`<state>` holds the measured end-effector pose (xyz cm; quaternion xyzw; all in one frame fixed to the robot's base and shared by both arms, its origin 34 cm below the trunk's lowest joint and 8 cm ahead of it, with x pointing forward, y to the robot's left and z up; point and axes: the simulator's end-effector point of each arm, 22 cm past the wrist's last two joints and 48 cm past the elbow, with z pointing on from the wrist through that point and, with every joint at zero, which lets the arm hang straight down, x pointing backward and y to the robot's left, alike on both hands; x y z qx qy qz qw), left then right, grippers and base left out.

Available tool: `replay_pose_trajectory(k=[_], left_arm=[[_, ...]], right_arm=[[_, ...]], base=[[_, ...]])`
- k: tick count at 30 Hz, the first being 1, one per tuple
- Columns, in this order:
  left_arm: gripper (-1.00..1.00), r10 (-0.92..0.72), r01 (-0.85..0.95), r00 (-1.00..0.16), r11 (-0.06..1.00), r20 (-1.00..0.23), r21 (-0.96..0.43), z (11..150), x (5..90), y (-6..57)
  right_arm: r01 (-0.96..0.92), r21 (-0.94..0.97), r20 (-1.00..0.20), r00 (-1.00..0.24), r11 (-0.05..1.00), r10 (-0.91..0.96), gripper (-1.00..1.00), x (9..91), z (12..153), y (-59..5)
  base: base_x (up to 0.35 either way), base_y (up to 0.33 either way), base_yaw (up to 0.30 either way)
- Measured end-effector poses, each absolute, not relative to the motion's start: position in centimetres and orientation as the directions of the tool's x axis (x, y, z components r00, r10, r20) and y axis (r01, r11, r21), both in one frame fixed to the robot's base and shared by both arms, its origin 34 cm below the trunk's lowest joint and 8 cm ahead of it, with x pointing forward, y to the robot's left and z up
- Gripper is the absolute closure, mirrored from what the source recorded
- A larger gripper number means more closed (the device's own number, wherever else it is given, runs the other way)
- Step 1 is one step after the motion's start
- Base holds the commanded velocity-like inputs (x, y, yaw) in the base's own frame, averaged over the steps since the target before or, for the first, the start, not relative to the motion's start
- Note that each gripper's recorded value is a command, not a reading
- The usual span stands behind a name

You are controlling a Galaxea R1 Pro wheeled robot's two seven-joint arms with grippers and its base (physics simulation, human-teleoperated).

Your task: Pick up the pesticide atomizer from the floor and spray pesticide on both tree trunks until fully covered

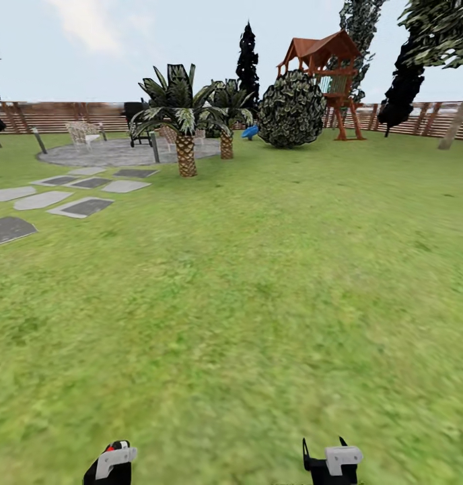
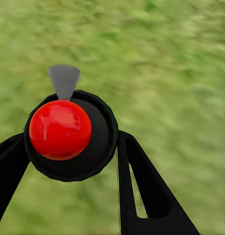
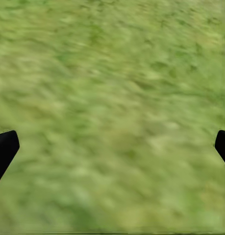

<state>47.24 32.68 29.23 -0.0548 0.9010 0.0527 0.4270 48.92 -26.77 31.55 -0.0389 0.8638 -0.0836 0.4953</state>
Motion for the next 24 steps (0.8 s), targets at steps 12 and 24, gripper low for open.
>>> replay_pose_trajectory(k=[12,24], left_arm=[[1.00,-0.053,-0.143,-0.629,0.989,-0.776,0.048,29.23,47.21,32.63],[1.00,-0.054,-0.143,-0.633,0.989,-0.773,0.048,29.14,47.13,32.56]], right_arm=[[0.014,-0.183,-0.849,-0.507,0.983,-0.151,-1.00,48.90,31.53,-26.72],[0.014,-0.183,-0.849,-0.507,0.983,-0.151,-1.00,48.89,31.53,-26.72]], base=[[0.000,0.000,-0.276],[0.000,0.000,-0.281]])
